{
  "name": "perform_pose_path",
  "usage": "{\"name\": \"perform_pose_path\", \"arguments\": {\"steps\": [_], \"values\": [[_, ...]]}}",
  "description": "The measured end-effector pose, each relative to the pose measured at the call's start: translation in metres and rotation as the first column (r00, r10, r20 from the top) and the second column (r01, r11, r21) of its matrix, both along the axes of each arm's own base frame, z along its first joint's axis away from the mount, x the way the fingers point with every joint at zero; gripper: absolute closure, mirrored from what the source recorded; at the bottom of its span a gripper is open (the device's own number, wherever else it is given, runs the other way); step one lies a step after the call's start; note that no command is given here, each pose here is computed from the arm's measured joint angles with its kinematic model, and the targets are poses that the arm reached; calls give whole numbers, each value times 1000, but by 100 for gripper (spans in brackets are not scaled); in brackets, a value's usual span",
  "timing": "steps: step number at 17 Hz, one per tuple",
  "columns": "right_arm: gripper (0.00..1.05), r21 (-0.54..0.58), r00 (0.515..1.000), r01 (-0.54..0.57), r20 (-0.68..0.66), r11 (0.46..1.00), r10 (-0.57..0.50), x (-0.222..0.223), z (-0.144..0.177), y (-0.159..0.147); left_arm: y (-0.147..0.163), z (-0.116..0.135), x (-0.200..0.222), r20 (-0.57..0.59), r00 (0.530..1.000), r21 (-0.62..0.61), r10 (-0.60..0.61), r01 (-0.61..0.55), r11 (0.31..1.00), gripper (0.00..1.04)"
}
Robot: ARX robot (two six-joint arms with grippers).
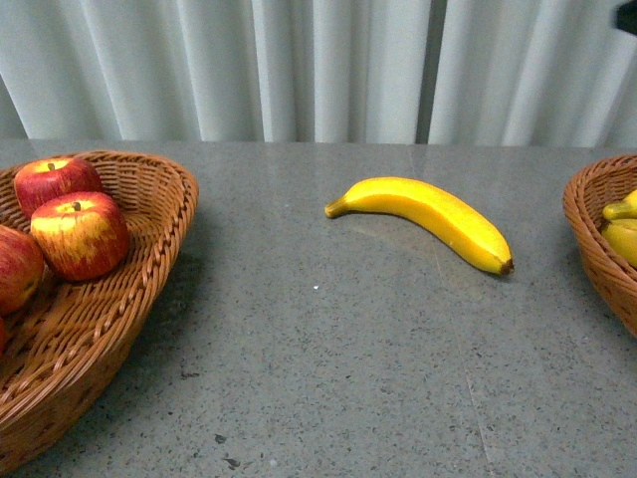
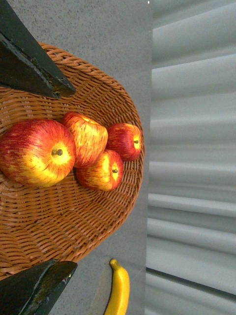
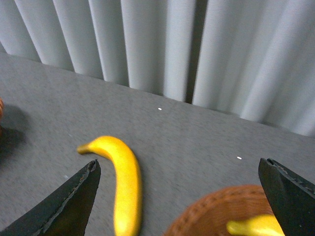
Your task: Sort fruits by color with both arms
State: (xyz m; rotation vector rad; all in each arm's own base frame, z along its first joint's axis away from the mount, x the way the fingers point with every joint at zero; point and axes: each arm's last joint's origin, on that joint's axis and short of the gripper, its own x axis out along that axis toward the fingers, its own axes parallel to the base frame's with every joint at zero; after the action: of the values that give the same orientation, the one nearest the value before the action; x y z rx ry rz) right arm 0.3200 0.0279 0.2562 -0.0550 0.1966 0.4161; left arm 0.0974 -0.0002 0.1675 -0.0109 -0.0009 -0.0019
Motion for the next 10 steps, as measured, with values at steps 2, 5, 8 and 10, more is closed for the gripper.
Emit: {"name": "perform_pose_path", "arguments": {"steps": [2,5,8,10], "values": [[6,59,995,-66,-69,996,70,39,-9,58,0,0,0,0,1000,0,0,0,1000,7],[6,32,982,-71,-172,997,75,79,-31,92,0,0,0,0,1000,0,0,0,1000,7],[6,-12,966,-59,-251,998,54,94,-52,95,0,0,0,0,1000,0,0,0,1000,7],[6,-59,960,-81,-271,995,62,95,-57,95,0,0,0,0,1000,0,0,0,1000,7]]}}
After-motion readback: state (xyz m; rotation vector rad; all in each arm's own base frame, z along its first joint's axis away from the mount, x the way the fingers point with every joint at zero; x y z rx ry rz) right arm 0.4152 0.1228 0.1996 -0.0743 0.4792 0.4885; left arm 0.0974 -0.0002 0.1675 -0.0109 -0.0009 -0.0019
